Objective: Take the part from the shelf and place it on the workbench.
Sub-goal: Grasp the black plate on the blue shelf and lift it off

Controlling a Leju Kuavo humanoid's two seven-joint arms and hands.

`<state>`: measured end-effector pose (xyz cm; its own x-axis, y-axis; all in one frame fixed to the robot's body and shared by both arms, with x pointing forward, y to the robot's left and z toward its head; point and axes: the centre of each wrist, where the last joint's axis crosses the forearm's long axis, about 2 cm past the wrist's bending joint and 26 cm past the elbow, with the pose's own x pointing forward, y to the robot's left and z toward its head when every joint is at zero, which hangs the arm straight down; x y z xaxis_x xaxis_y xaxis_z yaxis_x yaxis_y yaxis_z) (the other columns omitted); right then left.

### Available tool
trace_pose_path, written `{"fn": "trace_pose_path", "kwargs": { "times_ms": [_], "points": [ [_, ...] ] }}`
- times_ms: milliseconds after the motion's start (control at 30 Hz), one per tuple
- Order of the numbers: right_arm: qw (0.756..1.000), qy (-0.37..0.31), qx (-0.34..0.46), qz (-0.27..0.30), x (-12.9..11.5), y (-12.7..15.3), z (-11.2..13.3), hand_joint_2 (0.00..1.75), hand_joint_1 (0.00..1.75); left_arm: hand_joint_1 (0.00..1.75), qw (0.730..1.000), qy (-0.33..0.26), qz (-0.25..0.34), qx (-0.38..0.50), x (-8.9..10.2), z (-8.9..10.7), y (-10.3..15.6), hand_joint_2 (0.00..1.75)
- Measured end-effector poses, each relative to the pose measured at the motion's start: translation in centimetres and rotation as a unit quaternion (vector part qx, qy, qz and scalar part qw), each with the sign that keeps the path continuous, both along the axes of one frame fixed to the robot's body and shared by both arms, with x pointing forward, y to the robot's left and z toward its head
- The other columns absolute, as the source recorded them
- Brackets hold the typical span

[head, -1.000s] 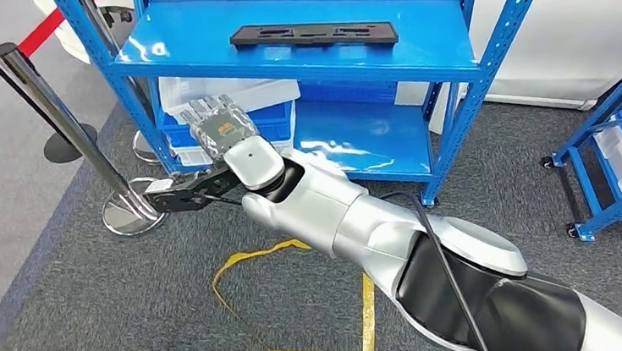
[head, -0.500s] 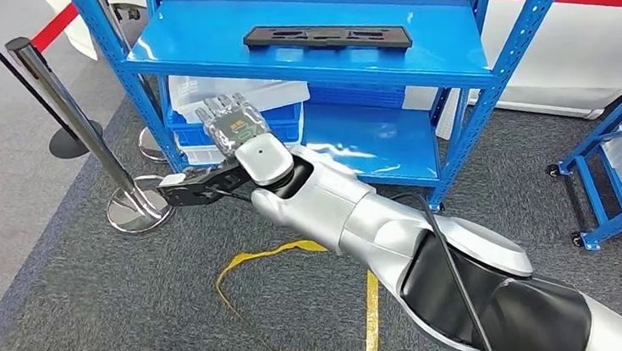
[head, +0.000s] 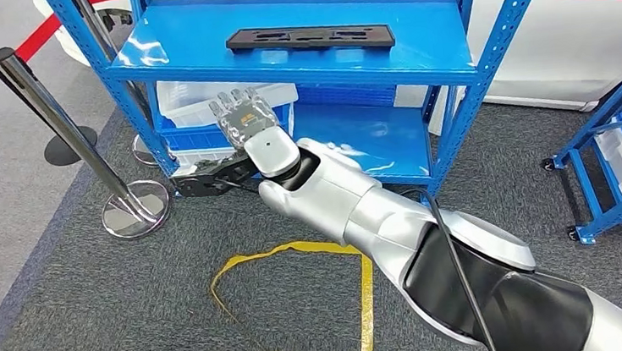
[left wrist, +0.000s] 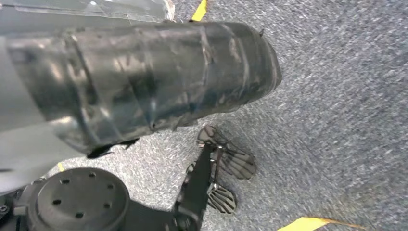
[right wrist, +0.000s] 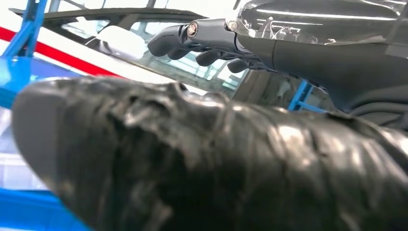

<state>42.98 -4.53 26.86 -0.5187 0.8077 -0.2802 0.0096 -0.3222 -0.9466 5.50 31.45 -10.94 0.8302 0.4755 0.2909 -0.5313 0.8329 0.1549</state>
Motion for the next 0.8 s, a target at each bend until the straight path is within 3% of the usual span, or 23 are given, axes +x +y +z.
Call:
{"fn": "trace_pose_path", "kwargs": {
  "times_ms": [800],
  "points": [
    [0.999, 0.019, 0.011, -0.032, 0.8, -1.5, 0.0, 0.00, 0.00, 0.00, 1.000, 0.000, 0.002, -0.003, 0.0, 0.0, -0.2, 0.00]
  ]
}}
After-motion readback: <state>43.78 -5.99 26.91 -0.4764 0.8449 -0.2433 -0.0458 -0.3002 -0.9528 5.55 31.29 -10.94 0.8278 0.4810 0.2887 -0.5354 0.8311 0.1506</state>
